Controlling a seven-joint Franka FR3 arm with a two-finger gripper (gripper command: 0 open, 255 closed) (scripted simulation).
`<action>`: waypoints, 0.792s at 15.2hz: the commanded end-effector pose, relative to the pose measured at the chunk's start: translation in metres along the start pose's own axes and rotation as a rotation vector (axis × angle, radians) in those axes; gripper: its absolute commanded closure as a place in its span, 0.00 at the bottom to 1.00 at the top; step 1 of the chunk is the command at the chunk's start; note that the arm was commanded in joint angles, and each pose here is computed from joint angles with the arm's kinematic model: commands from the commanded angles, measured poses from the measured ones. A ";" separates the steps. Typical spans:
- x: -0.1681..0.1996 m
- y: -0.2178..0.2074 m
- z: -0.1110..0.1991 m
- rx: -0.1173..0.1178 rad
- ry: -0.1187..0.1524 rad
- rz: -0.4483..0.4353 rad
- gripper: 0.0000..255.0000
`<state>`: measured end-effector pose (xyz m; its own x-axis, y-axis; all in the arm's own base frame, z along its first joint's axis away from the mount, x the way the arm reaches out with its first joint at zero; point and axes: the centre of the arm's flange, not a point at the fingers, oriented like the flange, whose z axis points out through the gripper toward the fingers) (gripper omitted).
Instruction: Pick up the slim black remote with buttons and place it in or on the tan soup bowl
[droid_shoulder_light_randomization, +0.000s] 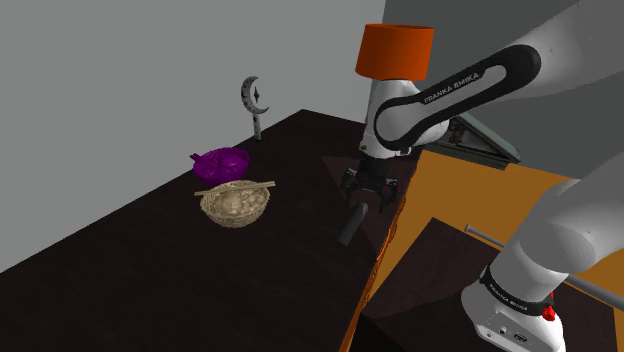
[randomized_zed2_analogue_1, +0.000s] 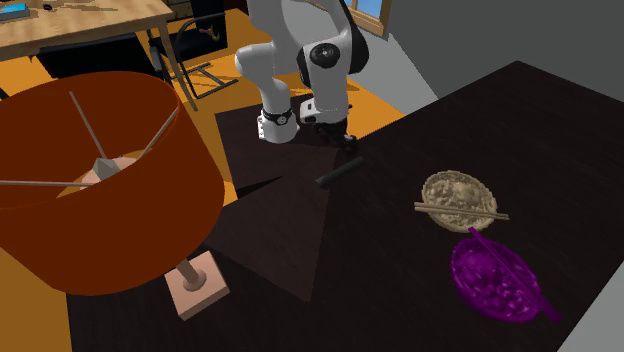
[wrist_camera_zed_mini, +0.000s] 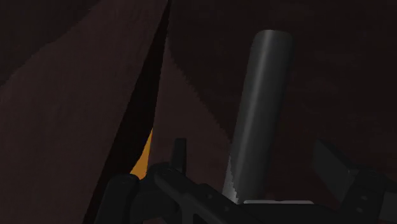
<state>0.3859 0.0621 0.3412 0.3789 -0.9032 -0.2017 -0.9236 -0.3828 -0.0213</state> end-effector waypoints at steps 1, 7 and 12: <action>0.007 -0.011 0.023 0.033 -0.012 0.114 0.00; 0.009 -0.016 0.059 0.047 -0.018 0.162 0.00; 0.009 -0.017 0.073 0.047 -0.018 0.162 0.00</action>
<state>0.4008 0.0743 0.2695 0.2244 -0.9485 -0.2238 -0.9743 -0.2229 -0.0321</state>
